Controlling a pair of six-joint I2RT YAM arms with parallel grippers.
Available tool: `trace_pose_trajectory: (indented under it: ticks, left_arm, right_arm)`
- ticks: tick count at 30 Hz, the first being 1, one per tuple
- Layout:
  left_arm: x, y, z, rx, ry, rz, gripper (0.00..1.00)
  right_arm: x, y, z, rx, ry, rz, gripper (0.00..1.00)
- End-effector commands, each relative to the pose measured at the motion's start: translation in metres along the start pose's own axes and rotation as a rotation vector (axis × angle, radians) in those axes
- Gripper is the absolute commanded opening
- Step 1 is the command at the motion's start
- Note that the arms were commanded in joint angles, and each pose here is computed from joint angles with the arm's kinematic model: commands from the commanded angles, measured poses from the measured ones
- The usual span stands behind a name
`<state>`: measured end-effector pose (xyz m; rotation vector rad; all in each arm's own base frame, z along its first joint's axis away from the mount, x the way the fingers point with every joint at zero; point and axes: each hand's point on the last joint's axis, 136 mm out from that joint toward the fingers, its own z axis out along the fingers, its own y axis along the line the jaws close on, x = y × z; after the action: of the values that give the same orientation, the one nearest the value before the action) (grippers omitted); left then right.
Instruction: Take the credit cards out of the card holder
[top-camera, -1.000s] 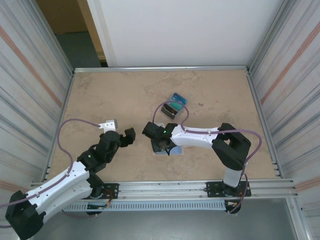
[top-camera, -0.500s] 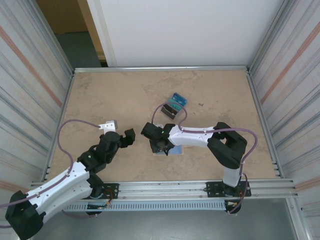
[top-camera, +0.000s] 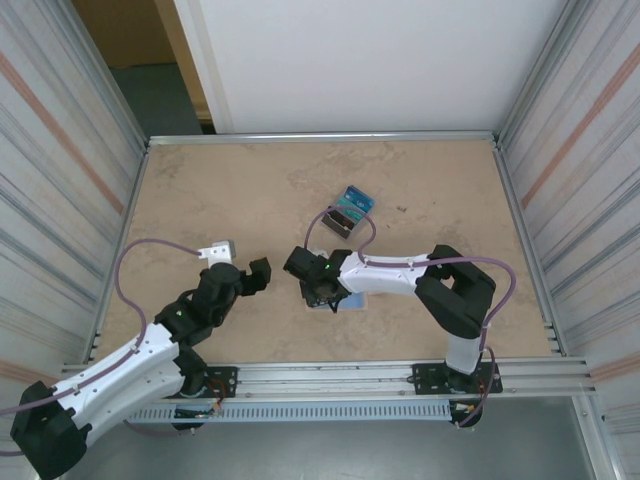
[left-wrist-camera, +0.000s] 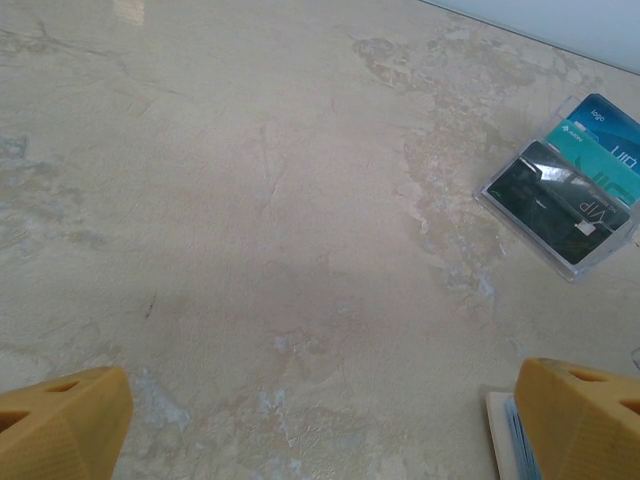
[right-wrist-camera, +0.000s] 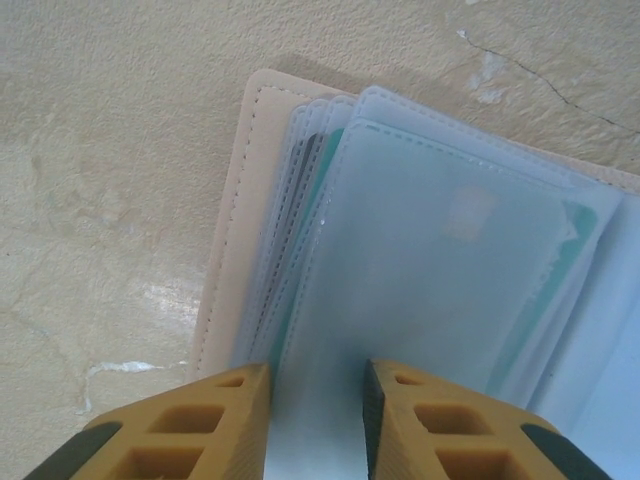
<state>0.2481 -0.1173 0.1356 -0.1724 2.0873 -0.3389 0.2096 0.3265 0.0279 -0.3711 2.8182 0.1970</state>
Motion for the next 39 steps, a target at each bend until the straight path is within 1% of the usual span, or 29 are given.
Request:
trace_pose_trajectory:
  ticks: [1,9,17,24,30,33,39]
  left_arm:
    - [-0.005,0.000,-0.001,-0.002,-0.010,0.000,0.98]
    - [-0.011,-0.006,-0.002,0.013,-0.014,0.028,0.99]
    - [-0.017,-0.013,-0.002,0.026,-0.011,0.062,0.99]
    - [-0.021,-0.022,0.002,0.033,0.007,0.102,0.99]
    - [-0.015,-0.038,0.012,0.067,0.082,0.176,0.99]
    - [-0.006,-0.052,0.019,0.108,0.146,0.217,0.99]
    - [0.012,-0.081,0.030,0.152,0.217,0.324,0.99]
  right_arm:
    - [0.016,-0.009,0.006,0.013,0.049,0.026,0.27]
    - [0.004,-0.009,-0.008,-0.017,0.004,0.035,0.20]
    - [-0.002,-0.016,-0.017,-0.015,-0.027,0.058,0.17]
    - [-0.005,-0.027,-0.024,0.007,-0.041,0.079,0.08]
    - [-0.007,-0.043,-0.035,0.037,-0.069,0.103,0.05]
    - [-0.007,-0.053,-0.041,0.043,-0.085,0.124,0.04]
    - [-0.002,-0.073,-0.048,0.051,-0.098,0.171,0.07]
